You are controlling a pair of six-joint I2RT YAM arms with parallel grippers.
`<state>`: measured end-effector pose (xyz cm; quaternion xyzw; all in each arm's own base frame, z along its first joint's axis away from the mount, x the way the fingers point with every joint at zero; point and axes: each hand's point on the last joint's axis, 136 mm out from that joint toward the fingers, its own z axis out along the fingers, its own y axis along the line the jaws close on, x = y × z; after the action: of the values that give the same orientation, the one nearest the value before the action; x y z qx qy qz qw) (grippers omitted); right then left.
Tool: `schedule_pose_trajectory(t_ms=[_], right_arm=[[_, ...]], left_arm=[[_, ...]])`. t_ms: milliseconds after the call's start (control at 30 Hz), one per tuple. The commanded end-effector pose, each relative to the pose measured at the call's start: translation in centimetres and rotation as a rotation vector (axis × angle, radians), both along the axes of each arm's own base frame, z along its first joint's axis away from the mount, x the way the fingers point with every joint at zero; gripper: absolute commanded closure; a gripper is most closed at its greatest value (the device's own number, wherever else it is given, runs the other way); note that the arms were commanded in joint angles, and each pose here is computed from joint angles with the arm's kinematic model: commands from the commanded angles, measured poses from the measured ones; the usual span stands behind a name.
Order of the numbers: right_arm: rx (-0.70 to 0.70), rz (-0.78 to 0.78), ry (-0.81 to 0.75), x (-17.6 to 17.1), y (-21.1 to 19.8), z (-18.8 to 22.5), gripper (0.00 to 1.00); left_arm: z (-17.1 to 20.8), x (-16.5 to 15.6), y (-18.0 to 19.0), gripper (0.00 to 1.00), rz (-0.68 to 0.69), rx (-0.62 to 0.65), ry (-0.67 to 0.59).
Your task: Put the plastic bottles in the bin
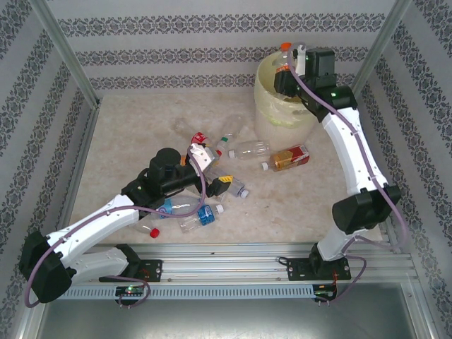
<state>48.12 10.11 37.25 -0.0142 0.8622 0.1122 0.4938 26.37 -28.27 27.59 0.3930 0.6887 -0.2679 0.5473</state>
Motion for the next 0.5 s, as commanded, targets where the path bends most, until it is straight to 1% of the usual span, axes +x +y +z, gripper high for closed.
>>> schedule_pose_trajectory(t_ms=[0,200,467], right_arm=[[-0.047,-0.058,0.012,1.2,-1.8,0.1,0.49],[-0.055,-0.075,0.101,2.9,-3.2,-2.1,0.49],[-0.055,-0.091,0.205,4.2,-4.1,-5.4,0.49]], left_arm=[[0.7,-0.4,-0.3,0.0,-0.021,-0.006,-0.052],[0.3,-0.4,-0.3,0.0,-0.023,0.005,-0.054],[0.1,-0.5,-0.4,0.0,-0.034,0.015,-0.056]])
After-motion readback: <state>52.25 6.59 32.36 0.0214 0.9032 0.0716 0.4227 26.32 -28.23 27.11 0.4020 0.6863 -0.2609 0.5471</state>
